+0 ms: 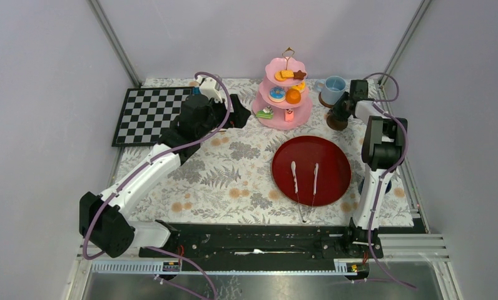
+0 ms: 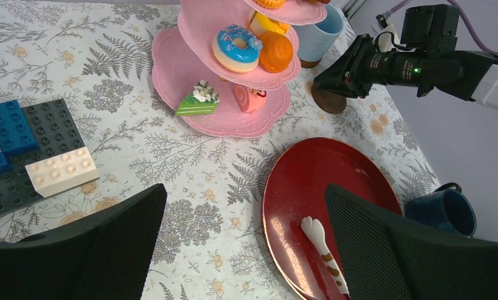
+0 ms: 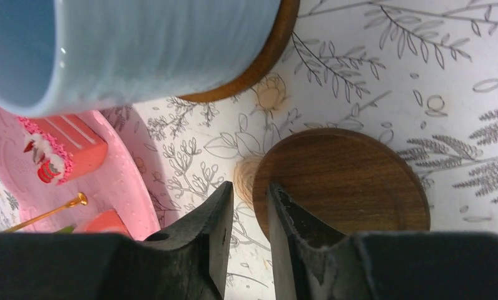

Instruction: Serve the afternoon tea

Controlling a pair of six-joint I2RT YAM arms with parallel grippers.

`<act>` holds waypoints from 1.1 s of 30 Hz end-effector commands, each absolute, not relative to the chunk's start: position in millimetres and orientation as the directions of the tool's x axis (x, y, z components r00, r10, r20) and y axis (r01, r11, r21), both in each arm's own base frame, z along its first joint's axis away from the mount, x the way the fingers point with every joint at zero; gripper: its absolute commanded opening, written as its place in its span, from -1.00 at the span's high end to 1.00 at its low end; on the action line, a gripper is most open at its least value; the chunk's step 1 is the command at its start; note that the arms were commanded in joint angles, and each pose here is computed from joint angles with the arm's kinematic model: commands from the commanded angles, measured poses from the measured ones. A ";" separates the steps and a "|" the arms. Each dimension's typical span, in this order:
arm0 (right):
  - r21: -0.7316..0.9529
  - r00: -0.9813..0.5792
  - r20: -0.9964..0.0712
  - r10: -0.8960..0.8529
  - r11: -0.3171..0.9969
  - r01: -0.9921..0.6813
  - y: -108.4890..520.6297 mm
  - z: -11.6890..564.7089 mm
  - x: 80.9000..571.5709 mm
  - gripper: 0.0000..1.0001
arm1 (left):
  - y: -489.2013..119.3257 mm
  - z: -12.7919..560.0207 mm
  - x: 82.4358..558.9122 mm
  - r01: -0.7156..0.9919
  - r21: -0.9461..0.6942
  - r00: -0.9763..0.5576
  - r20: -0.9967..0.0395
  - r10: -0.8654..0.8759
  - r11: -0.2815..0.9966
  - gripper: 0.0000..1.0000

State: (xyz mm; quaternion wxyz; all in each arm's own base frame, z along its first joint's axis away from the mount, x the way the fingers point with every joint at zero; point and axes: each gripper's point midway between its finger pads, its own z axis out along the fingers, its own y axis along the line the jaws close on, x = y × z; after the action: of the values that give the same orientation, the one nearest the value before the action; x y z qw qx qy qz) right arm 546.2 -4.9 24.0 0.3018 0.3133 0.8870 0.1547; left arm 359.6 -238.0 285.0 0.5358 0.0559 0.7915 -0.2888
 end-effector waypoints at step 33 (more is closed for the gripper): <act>0.265 -0.549 -0.627 0.553 0.814 0.517 -48.1 32.0 571.4 0.27 | -234.8 317.4 364.4 0.426 -0.399 -0.340 -0.902 -0.265 0.812 -0.98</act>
State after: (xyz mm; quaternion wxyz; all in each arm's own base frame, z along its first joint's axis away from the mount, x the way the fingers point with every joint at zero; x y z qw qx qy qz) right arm 571.3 -37.6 24.6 0.3550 0.3113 0.8798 0.0543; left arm 362.0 -235.0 284.4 0.5366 0.0525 0.7921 -0.2862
